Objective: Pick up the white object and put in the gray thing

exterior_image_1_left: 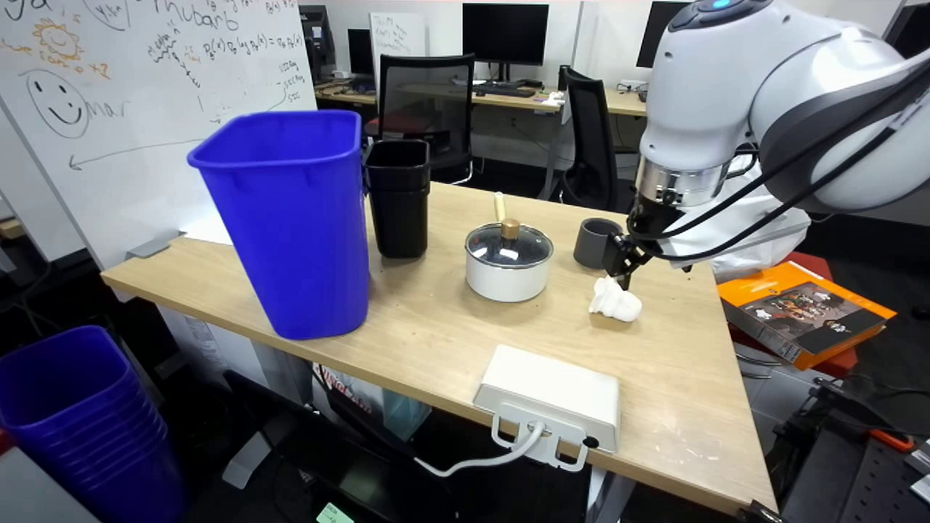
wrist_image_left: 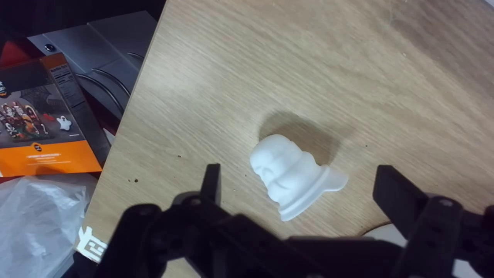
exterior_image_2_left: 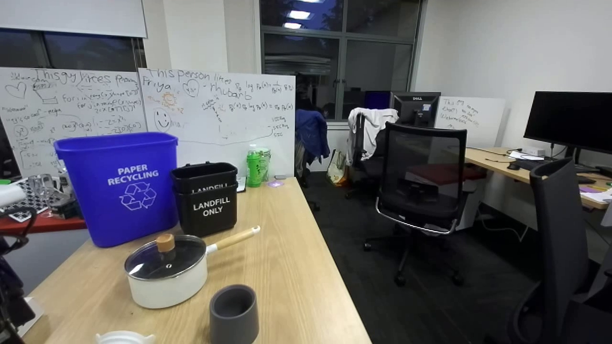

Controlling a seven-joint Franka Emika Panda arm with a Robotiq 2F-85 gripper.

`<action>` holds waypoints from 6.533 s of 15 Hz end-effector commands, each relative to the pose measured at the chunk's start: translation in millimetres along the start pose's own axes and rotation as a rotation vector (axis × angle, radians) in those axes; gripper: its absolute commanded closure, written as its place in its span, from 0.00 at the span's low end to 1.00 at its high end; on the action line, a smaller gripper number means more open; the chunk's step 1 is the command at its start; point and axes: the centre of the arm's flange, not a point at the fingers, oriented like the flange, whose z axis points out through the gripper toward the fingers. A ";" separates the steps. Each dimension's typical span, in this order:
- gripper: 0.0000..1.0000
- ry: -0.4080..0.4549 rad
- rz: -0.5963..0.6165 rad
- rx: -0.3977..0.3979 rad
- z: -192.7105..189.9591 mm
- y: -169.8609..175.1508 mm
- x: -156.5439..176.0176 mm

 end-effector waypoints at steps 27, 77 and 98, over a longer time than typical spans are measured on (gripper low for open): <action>0.00 0.230 0.272 -0.139 86.9 -55.4 20.6; 1.00 0.353 0.376 -0.217 62.1 -70.4 51.8; 1.00 0.466 0.752 -0.078 -31.1 -14.0 178.7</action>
